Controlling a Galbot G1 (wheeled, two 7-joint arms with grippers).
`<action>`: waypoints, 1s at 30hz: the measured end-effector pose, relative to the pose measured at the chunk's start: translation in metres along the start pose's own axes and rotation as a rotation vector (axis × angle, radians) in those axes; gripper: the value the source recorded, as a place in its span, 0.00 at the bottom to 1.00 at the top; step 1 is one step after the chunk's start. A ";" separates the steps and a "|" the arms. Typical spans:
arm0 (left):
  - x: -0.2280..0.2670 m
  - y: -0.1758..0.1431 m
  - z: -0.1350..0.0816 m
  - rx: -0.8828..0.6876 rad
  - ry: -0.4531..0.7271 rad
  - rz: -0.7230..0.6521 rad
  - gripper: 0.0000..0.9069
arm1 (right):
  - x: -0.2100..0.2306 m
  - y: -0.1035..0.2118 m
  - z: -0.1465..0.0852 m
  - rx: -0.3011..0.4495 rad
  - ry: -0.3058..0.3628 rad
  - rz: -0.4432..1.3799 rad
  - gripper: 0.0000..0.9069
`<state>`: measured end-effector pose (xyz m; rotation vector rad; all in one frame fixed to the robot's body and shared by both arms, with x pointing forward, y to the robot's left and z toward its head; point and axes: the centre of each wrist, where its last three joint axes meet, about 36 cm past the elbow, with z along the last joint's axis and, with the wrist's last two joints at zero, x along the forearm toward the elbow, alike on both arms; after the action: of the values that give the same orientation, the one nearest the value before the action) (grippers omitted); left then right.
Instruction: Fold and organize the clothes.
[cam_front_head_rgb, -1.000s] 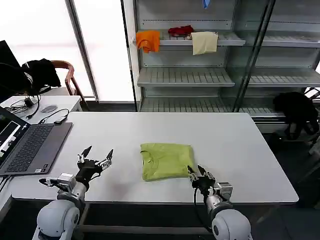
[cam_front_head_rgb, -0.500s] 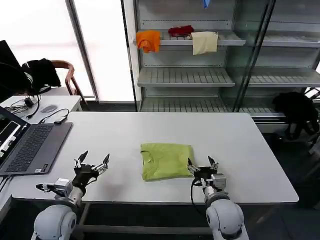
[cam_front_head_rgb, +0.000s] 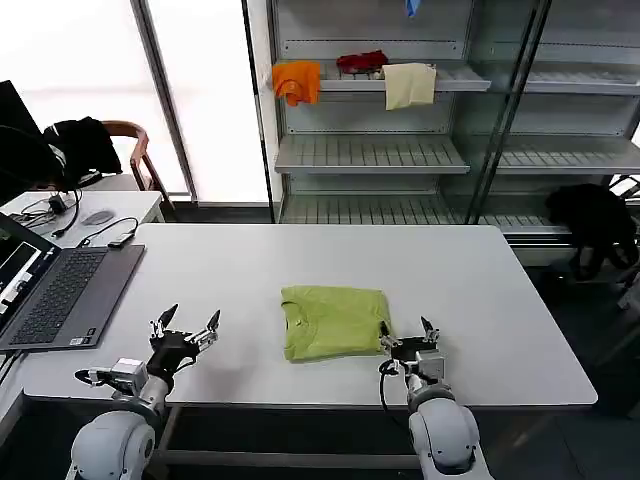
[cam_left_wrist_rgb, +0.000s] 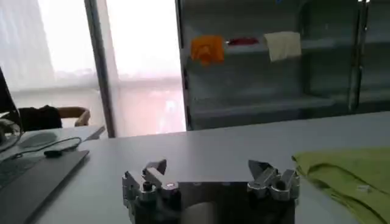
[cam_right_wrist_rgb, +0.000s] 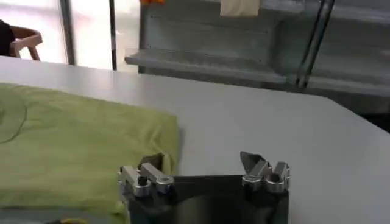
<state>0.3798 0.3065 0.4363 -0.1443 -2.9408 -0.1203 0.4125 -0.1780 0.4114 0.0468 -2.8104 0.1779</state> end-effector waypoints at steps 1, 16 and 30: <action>0.000 0.000 0.000 0.000 0.000 -0.001 1.00 | 0.000 -0.001 0.001 0.000 0.000 -0.002 1.00; 0.004 0.002 0.003 0.015 0.008 -0.013 1.00 | 0.035 -0.025 -0.033 -0.034 -0.080 -0.036 1.00; 0.012 0.014 -0.003 0.047 0.002 -0.039 1.00 | 0.049 -0.095 -0.028 0.083 -0.109 0.048 1.00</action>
<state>0.3702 0.3210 0.4423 -0.0800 -2.9422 -0.0566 0.3801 -0.2689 0.4645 0.0079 -2.9136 0.3123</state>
